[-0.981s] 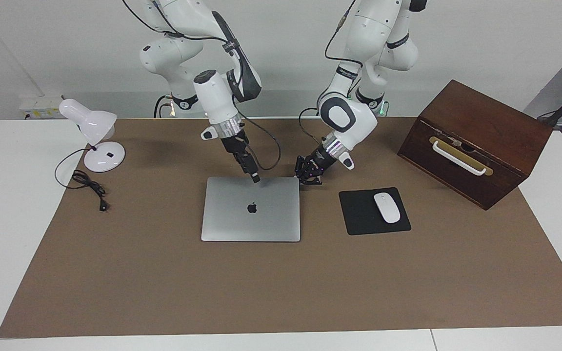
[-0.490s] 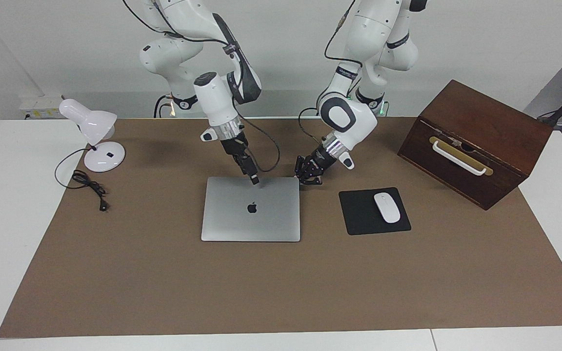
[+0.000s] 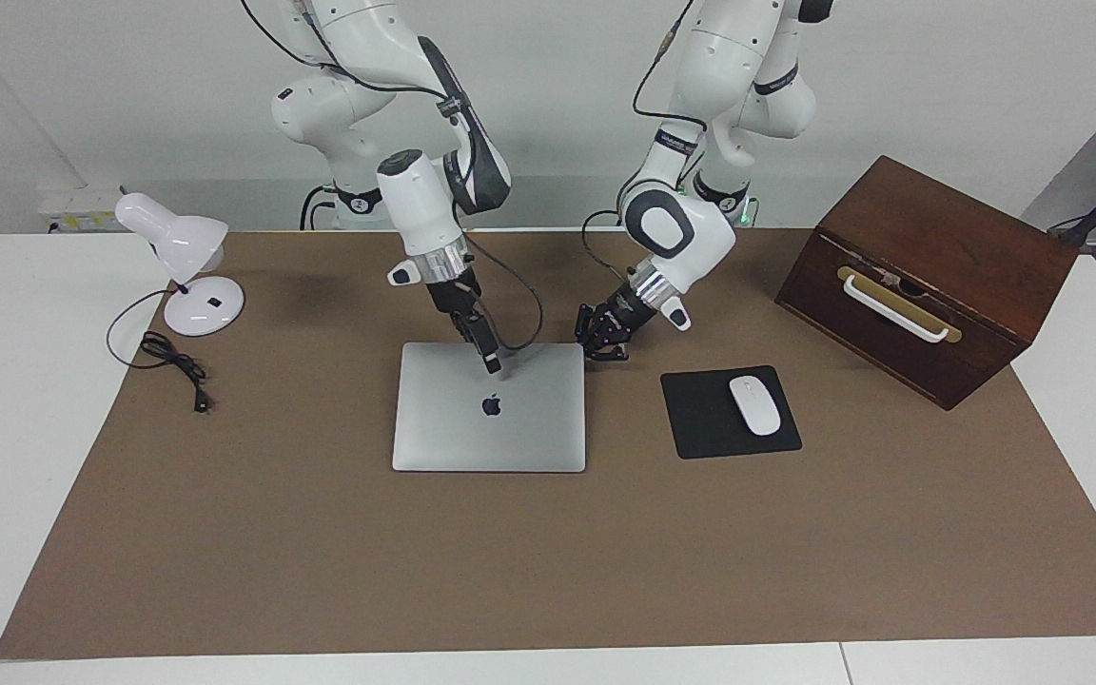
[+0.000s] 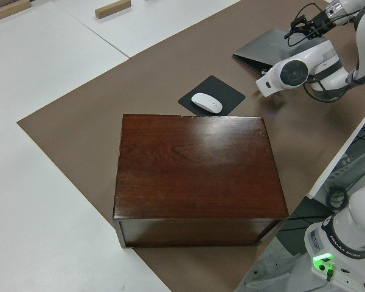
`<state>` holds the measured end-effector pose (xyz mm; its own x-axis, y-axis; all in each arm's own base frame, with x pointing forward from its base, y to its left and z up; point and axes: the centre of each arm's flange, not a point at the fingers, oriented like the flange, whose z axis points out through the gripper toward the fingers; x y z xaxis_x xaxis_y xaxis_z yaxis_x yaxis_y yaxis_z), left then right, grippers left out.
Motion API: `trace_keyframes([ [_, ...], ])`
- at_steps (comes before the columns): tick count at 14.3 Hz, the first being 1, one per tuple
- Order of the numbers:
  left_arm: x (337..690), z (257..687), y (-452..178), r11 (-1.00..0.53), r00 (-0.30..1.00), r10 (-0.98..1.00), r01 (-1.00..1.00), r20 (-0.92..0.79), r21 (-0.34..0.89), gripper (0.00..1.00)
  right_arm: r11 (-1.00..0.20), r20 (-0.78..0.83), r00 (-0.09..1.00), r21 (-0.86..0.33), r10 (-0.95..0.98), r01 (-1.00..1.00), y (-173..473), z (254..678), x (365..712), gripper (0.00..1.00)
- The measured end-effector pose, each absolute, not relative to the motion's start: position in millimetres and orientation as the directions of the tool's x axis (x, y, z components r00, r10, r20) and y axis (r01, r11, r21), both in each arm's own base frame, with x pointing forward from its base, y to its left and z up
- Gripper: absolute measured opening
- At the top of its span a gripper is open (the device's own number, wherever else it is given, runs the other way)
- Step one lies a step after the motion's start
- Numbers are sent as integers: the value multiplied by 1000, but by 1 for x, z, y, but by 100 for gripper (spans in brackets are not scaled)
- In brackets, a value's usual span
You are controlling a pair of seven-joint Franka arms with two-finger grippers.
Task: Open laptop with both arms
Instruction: 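Position the right gripper at the laptop lid's front edge, then lift the laptop lid upward and back with the right gripper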
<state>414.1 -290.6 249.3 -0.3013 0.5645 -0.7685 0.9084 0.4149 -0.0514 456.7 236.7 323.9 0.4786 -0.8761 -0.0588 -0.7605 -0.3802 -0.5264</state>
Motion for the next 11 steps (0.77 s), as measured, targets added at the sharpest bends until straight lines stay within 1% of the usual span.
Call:
trace_keyframes([
  [5, 414, 249, -291, 415, -301, 564, 908, -769, -51, 1, -375, -59, 477, -537, -877, -756, 238, 329, 461, 100],
  [11, 414, 249, -291, 414, -300, 565, 909, -769, -50, 1, -365, -56, 477, -568, -877, -738, 248, 341, 479, 100],
])
